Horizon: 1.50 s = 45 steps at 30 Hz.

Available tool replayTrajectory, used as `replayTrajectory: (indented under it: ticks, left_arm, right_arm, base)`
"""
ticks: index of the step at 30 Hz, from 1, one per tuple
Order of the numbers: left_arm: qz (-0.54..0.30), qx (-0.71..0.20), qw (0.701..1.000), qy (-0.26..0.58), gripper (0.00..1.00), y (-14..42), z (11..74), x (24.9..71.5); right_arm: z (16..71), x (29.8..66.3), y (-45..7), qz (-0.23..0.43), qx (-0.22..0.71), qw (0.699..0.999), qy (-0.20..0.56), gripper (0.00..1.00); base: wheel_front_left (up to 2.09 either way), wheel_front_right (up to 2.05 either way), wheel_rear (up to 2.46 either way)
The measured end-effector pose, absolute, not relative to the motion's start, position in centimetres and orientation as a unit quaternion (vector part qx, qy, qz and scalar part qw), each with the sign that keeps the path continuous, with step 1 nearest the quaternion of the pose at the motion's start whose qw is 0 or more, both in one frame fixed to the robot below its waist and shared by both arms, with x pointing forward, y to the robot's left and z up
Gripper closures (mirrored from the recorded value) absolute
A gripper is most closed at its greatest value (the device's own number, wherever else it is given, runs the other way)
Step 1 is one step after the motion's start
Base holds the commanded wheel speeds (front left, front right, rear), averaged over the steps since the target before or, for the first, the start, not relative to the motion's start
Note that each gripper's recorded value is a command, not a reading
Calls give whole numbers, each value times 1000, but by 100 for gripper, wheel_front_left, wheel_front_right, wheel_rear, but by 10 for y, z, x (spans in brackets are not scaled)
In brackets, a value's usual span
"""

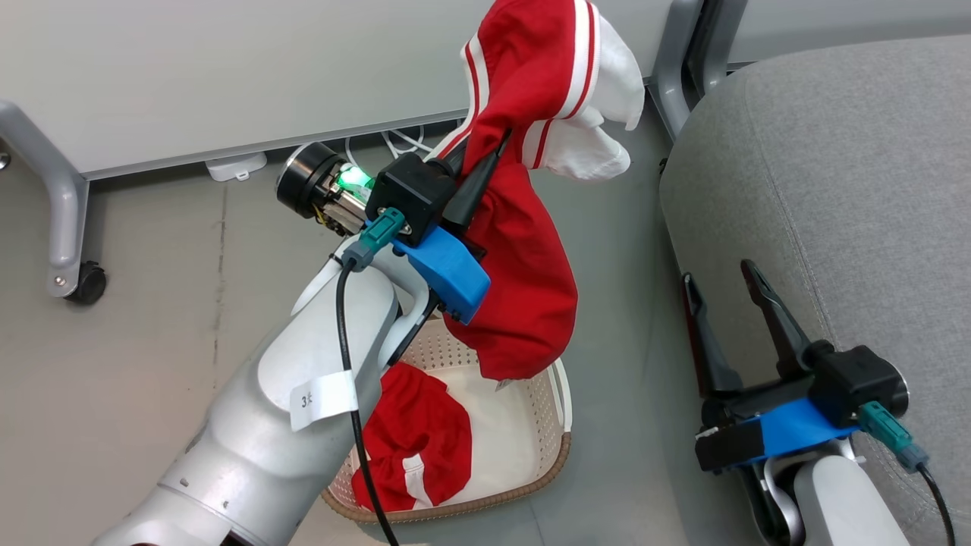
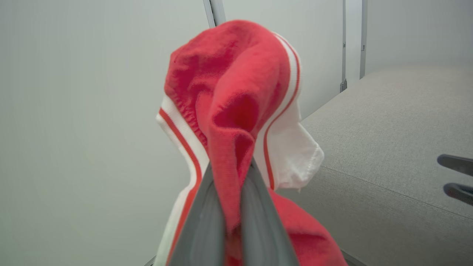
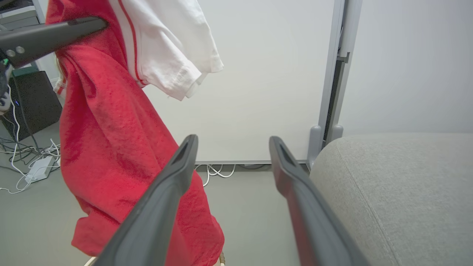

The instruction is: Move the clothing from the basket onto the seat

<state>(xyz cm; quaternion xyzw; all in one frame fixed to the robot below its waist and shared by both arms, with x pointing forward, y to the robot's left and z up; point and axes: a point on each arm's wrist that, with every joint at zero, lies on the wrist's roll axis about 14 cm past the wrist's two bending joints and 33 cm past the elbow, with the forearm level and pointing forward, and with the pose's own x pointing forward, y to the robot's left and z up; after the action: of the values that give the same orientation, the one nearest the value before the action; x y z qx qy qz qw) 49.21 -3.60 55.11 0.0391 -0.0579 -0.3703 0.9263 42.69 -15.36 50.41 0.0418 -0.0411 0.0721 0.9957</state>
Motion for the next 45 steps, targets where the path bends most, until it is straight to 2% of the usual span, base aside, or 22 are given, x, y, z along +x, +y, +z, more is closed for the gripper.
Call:
replayTrajectory:
  ticks: [6,18,24,33,34,45]
  left_arm:
    - [-369,38,927,-57,100,-34,551,491]
    - [-371,42,926,-60,100,-33,552,494]
    - [-373,44,925,-61,100,-31,552,492]
    - [-377,42,922,-70,100,-31,559,488]
    - [-378,41,922,-71,100,-31,559,488]
    - [-378,39,922,-73,100,-32,562,487]
  right_arm:
    - [519,435,-128,112,30,991,-63,0]
    - [548,465,-47,234,-10,966,-105,0]
    - [541,479,-25,266,-30,959,-93,0]
    - [506,495,-12,285,-53,956,-37,0]
    - [503,496,-11,286,-49,956,-31,100]
    - [509,499,-6,291,-42,955,-36,100]
  base:
    - [0,0,0]
    - [0,0,0]
    - [0,0,0]
    - [0,0,0]
    - [0,0,0]
    - [0,0,0]
